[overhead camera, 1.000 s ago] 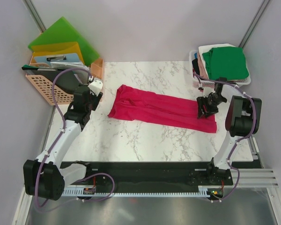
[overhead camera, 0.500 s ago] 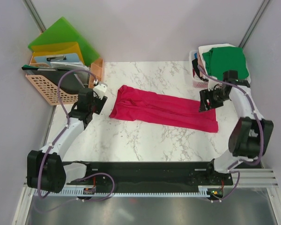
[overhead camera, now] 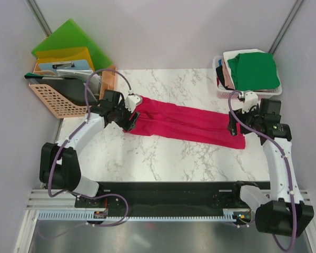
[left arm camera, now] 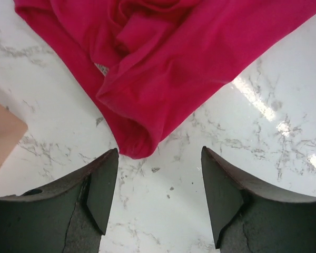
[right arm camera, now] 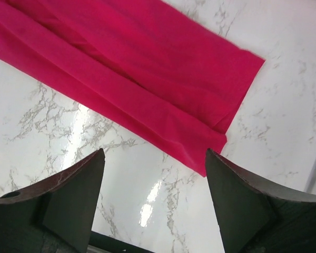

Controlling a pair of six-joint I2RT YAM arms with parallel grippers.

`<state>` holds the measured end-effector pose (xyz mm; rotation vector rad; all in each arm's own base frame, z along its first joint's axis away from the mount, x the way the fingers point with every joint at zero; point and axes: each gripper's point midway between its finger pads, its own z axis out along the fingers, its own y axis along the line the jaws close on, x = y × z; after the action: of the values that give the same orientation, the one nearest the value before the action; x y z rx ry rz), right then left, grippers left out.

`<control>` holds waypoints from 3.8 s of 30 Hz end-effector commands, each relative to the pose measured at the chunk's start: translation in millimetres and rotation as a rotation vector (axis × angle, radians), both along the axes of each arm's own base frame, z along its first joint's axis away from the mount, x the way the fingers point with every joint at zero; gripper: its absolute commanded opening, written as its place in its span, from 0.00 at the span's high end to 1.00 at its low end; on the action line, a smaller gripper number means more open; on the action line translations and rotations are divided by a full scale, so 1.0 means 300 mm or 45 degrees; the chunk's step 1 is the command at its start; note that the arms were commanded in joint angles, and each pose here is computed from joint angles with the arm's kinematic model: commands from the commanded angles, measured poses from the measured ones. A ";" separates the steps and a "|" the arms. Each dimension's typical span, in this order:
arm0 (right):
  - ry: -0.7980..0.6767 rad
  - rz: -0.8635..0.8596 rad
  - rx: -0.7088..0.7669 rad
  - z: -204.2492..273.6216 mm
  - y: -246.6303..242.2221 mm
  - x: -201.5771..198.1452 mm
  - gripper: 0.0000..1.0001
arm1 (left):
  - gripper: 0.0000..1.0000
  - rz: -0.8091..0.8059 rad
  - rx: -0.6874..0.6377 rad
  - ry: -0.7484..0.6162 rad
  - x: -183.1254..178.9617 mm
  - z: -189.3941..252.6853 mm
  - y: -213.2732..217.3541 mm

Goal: Fold and stack the t-shirts
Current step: Fold the other side of the tshirt into a rectangle

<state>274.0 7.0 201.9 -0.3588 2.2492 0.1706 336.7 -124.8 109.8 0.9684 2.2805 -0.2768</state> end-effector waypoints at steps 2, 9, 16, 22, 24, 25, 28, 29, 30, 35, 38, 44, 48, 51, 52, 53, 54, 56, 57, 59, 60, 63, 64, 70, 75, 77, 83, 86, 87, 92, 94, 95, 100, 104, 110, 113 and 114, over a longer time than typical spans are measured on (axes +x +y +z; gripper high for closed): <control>0.013 -0.041 0.036 -0.021 -0.005 0.036 0.16 | 0.28 -0.110 -0.087 -0.046 0.060 0.108 -0.073; 0.007 -0.045 0.046 -0.015 -0.002 0.031 0.16 | 0.29 -0.073 0.002 -0.015 0.198 0.034 -0.067; 0.005 -0.038 0.053 -0.017 0.004 0.026 0.15 | 0.29 -0.063 0.012 -0.007 0.284 -0.002 -0.087; 0.017 -0.024 0.071 -0.028 0.014 0.022 0.15 | 0.64 -0.039 0.013 0.018 0.318 -0.044 -0.094; 0.007 -0.042 0.052 -0.021 0.002 0.023 0.15 | 0.98 -0.030 0.041 0.035 0.321 -0.073 -0.084; -0.004 -0.045 0.042 -0.013 -0.001 0.023 0.15 | 0.98 -0.030 0.047 0.042 0.320 -0.082 -0.080; -0.003 -0.047 0.036 -0.013 -0.005 0.027 0.15 | 0.98 -0.039 0.057 0.066 0.303 -0.105 -0.077; 0.001 -0.045 0.039 -0.017 -0.003 0.029 0.14 | 0.94 -0.039 0.060 0.066 0.301 -0.107 -0.075; 0.009 -0.036 0.048 -0.023 0.002 0.028 0.15 | 0.81 -0.044 0.066 0.065 0.298 -0.109 -0.072; 0.026 -0.026 0.063 -0.039 0.009 0.028 0.15 | 0.46 -0.050 0.076 0.032 0.300 -0.087 -0.066; 0.024 -0.028 0.061 -0.039 0.009 0.024 0.15 | 0.43 -0.048 0.057 0.015 0.305 -0.065 -0.074; 0.016 -0.043 0.042 -0.045 -0.001 0.020 0.14 | 0.43 -0.056 0.006 0.037 0.307 -0.066 -0.100; 0.024 -0.041 0.046 -0.054 0.001 0.018 0.14 | 0.43 -0.057 -0.023 0.017 0.299 -0.028 -0.108; 0.027 -0.041 0.047 -0.061 0.001 0.019 0.15 | 0.43 -0.071 -0.073 -0.022 0.274 0.046 -0.121; 0.026 -0.041 0.046 -0.063 0.001 0.020 0.14 | 0.43 -0.079 -0.094 -0.021 0.265 0.060 -0.129; 0.030 -0.042 0.048 -0.068 0.001 0.020 0.14 | 0.43 -0.096 -0.123 -0.004 0.249 0.067 -0.143; 0.031 -0.043 0.057 -0.071 0.002 0.025 0.14 | 0.42 -0.101 -0.130 0.003 0.245 0.069 -0.147; 0.041 -0.041 0.063 -0.081 0.005 0.027 0.15 | 0.42 -0.100 -0.128 0.033 0.236 0.046 -0.151; 0.045 -0.043 0.065 -0.084 0.005 0.030 0.15 | 0.43 -0.098 -0.125 0.042 0.235 0.036 -0.150; 0.050 -0.046 0.063 -0.087 0.003 0.031 0.15 | 0.42 -0.098 -0.120 0.074 0.234 0.002 -0.153; 0.051 -0.047 0.059 -0.089 0.001 0.030 0.15 | 0.42 -0.098 -0.121 0.085 0.232 -0.008 -0.154; 0.046 -0.054 0.046 -0.088 -0.005 0.029 0.15 | 0.42 -0.108 -0.127 0.124 0.221 -0.044 -0.170; 0.048 -0.056 0.047 -0.090 -0.006 0.028 0.15 | 0.42 -0.109 -0.127 0.132 0.220 -0.050 -0.174; 0.046 -0.054 0.052 -0.092 -0.003 0.033 0.15 | 0.46 -0.092 -0.076 0.176 0.240 -0.131 -0.176; 0.042 -0.053 0.054 -0.087 -0.003 0.034 0.15 | 0.64 -0.078 -0.051 0.195 0.250 -0.164 -0.170; 0.041 -0.051 0.057 -0.086 -0.001 0.035 0.15 | 0.89 -0.072 -0.035 0.197 0.250 -0.171 -0.163; 0.053 -0.047 0.057 -0.105 0.000 0.034 0.15 | 0.98 -0.070 -0.038 0.168 0.233 -0.138 -0.154; 0.060 -0.052 0.056 -0.114 -0.002 0.034 0.15 | 0.98 -0.076 -0.054 0.151 0.201 -0.100 -0.150; 0.062 -0.053 0.055 -0.115 -0.003 0.033 0.15 | 0.98 -0.074 -0.055 0.150 0.189 -0.095 -0.147; 0.044 -0.066 0.038 -0.104 -0.015 0.053 0.14 | 0.98 -0.097 -0.132 0.331 0.027 -0.123 -0.161; 0.055 -0.063 0.042 -0.109 -0.014 0.060 0.15 | 0.98 -0.120 -0.137 0.393 -0.020 -0.144 -0.170; 0.055 -0.060 0.048 -0.107 -0.012 0.064 0.15 | 0.88 -0.121 -0.111 0.440 -0.045 -0.167 -0.166; 0.053 -0.059 0.049 -0.100 -0.012 0.070 0.15 | 0.40 -0.115 -0.056 0.463 -0.060 -0.205 -0.145; 0.050 -0.060 0.039 -0.104 -0.015 0.062 0.15 | 0.38 -0.112 -0.083 0.386 -0.031 -0.153 -0.156; 0.076 -0.060 0.036 -0.136 -0.016 0.056 0.15 | 0.37 -0.078 -0.141 0.158 0.051 0.030 -0.171; 0.080 -0.057 0.044 -0.141 -0.013 0.060 0.15 | 0.37 -0.058 -0.177 0.062 0.067 0.130 -0.173; 0.084 -0.059 0.048 -0.144 -0.013 0.059 0.15 | 0.37 -0.051 -0.180 0.045 0.072 0.146 -0.174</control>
<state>286.5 4.0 156.9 -0.2938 2.3371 0.2045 338.0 -169.9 98.9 1.0221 2.3894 -0.5002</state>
